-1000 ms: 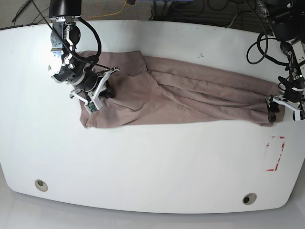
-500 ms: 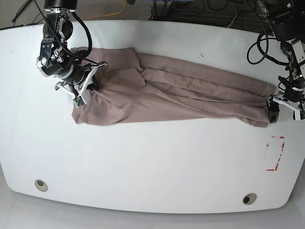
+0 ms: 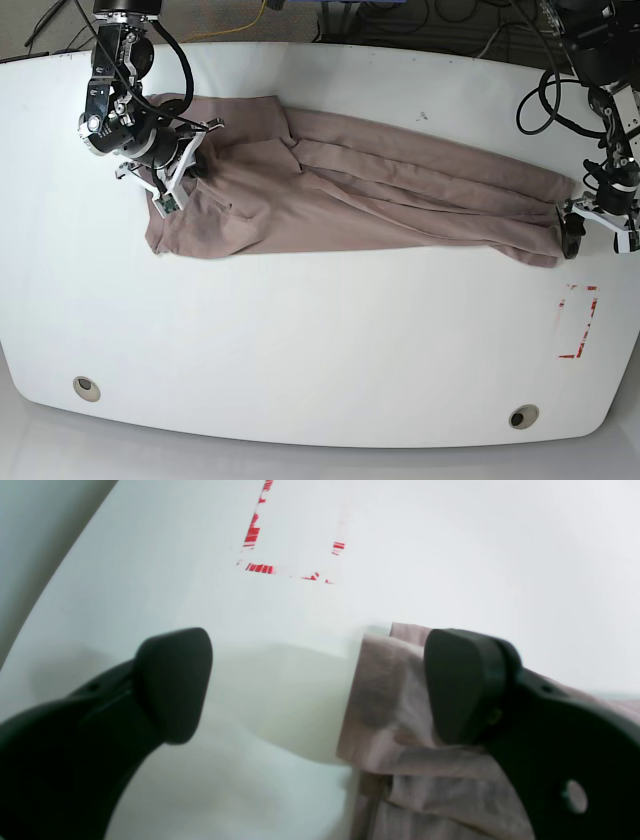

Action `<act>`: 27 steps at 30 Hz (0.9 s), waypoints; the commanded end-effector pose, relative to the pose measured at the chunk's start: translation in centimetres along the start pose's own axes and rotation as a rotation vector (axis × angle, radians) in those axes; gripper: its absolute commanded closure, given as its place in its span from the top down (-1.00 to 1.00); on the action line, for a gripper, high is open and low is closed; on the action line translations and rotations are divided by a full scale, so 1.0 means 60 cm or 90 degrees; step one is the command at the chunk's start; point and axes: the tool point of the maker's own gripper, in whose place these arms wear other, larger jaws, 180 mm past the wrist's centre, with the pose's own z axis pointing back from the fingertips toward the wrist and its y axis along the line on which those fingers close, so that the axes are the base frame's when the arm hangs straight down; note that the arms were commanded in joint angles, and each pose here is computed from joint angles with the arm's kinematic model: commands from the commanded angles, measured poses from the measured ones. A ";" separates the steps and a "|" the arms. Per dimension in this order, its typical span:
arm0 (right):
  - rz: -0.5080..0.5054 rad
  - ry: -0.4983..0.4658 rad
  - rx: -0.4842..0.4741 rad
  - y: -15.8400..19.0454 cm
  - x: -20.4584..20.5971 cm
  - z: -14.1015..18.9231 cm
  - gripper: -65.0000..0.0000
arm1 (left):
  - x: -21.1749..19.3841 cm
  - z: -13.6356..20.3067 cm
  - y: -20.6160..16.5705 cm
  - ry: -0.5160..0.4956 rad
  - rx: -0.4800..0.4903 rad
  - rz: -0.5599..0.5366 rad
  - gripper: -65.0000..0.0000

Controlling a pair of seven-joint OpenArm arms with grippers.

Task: Layout the t-shirt on the table in an organized manner, then fold the t-shirt properly
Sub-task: 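Pinch the collar end with the right gripper and pull it outward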

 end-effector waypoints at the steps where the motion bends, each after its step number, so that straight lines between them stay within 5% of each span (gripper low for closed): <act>1: 0.006 -0.019 -0.007 -0.009 0.015 0.006 -0.66 | 0.041 0.001 0.014 -0.040 0.005 -0.010 1.00; 7: 0.022 -0.041 -0.018 -0.014 0.037 0.017 0.27 | 0.041 0.001 0.015 -0.039 0.006 -0.010 1.00; 11: 0.036 -0.064 -0.026 -0.014 0.059 0.028 0.68 | 0.041 0.001 0.015 -0.039 0.006 -0.010 1.00; 22: 0.050 -0.169 -0.020 -0.012 0.131 0.037 0.74 | 0.041 0.001 0.014 -0.039 0.003 -0.009 1.00; 27: 0.033 -0.212 0.030 0.017 0.140 0.006 0.74 | 0.041 0.001 0.013 -0.039 0.003 -0.007 1.00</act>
